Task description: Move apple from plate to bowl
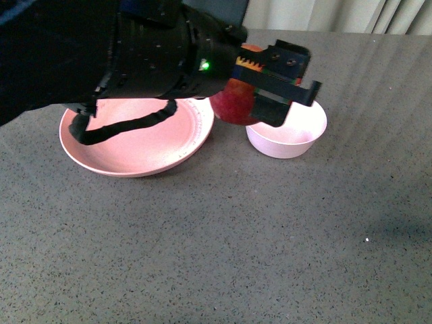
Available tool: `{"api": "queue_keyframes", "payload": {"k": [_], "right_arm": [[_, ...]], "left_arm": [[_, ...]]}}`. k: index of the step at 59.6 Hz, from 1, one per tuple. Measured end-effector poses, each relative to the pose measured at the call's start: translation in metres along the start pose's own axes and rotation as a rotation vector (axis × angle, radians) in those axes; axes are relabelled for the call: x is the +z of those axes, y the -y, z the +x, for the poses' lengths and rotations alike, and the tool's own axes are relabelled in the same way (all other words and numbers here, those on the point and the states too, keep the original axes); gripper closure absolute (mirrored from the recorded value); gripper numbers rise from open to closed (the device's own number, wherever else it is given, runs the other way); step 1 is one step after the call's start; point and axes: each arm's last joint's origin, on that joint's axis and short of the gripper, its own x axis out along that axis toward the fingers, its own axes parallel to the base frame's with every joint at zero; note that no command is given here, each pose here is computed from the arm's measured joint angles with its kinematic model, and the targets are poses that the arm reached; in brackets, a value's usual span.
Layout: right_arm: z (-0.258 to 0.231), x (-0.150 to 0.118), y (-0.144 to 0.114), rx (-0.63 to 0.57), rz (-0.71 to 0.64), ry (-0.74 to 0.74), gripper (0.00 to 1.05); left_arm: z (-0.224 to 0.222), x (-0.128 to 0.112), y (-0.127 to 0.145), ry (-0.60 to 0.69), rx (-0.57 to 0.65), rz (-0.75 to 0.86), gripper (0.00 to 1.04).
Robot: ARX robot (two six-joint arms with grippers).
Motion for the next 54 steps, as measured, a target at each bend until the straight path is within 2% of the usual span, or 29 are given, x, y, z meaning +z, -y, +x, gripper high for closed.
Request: {"api": "queue_keyframes", "payload": {"k": [12, 54], "right_arm": [[0.000, 0.000, 0.000, 0.000, 0.000, 0.000, 0.09], [0.000, 0.000, 0.000, 0.000, 0.000, 0.000, 0.09]], "left_arm": [[0.012, 0.002, 0.021, 0.001, -0.035, 0.025, 0.30], [0.056, 0.000, 0.033, -0.050, -0.030, 0.065, 0.30]]}}
